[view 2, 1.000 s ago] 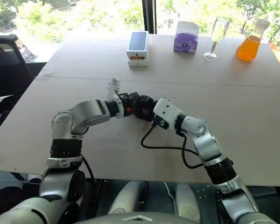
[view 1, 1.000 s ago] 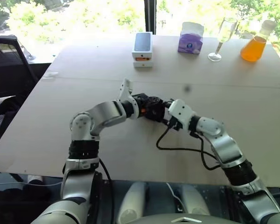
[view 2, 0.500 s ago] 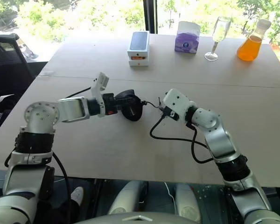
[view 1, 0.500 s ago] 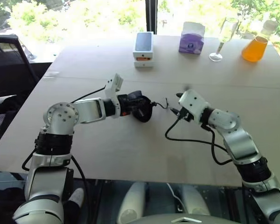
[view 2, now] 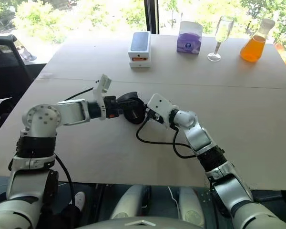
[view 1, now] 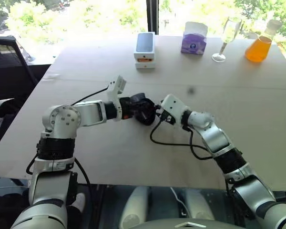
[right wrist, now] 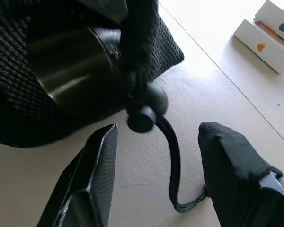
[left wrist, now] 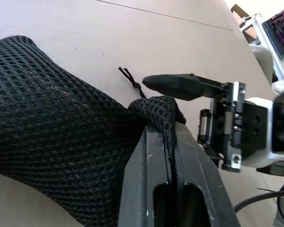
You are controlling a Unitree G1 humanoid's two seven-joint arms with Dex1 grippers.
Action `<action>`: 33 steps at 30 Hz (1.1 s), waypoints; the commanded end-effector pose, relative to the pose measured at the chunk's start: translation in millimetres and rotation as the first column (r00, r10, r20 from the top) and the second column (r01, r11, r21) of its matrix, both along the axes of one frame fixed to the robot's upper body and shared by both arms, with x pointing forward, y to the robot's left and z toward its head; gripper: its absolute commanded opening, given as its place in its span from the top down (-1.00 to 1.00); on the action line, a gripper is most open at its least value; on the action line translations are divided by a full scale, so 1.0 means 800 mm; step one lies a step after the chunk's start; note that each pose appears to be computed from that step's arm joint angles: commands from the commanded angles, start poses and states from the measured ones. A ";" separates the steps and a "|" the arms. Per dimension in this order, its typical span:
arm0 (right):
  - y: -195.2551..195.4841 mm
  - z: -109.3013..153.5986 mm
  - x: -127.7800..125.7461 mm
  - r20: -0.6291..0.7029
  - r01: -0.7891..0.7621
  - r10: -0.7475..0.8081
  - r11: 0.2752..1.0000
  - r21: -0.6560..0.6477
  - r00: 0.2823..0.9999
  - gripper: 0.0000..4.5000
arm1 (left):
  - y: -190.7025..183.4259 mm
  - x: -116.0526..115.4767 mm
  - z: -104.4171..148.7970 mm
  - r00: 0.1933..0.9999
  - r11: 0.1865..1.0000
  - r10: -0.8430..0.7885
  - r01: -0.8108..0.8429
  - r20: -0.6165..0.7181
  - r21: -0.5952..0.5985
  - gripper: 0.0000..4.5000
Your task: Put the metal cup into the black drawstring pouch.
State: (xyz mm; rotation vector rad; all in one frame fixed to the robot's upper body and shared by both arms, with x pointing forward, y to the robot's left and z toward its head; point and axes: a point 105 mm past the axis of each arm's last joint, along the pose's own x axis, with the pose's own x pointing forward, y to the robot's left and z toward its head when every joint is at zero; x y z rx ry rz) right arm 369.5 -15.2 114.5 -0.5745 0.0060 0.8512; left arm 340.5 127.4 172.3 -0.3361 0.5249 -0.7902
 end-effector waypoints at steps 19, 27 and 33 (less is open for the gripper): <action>-0.061 0.047 0.019 0.194 0.140 -0.131 0.990 -0.033 0.972 1.00 | 0.007 -0.027 0.009 0.955 0.976 -0.184 0.150 0.231 0.157 0.26; -0.059 0.076 0.009 0.262 0.127 -0.111 0.991 -0.044 0.959 1.00 | -0.014 -0.052 0.047 0.839 0.909 -0.417 0.380 0.350 0.173 -0.96; -0.053 0.098 -0.001 0.293 0.110 -0.097 0.993 -0.029 0.951 1.00 | -0.027 -0.020 0.052 0.826 0.924 -0.374 0.292 0.421 0.248 -0.96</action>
